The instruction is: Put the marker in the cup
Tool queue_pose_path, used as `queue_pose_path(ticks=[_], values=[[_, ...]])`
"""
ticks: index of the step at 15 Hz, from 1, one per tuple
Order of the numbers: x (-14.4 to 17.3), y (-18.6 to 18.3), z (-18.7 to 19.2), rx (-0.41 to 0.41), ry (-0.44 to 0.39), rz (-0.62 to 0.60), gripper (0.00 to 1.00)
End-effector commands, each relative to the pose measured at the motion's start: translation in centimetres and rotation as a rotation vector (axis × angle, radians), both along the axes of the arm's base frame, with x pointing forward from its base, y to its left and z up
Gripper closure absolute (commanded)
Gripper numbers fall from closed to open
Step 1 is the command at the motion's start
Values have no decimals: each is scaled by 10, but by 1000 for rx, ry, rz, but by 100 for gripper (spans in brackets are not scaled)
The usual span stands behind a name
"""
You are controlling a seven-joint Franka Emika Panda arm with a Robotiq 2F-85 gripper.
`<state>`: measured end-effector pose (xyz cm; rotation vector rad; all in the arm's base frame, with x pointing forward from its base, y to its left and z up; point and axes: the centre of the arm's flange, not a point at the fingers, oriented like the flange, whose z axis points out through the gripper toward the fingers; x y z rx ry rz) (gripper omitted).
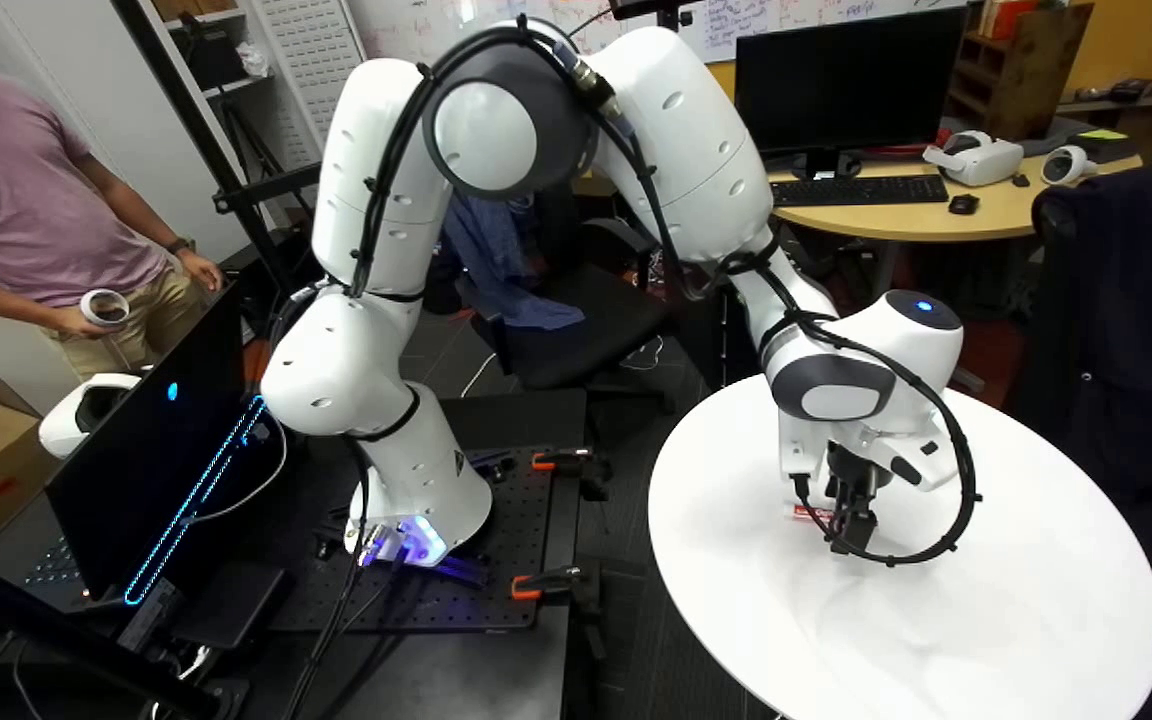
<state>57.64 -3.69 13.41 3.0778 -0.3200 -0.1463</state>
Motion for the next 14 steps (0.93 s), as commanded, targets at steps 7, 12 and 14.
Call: queue_pose_path(ticks=[7, 12, 14], values=[[7, -2, 0, 5, 18, 10, 68], [8, -1, 1, 1, 18, 12, 100], [9, 0, 2, -1, 18, 13, 95]])
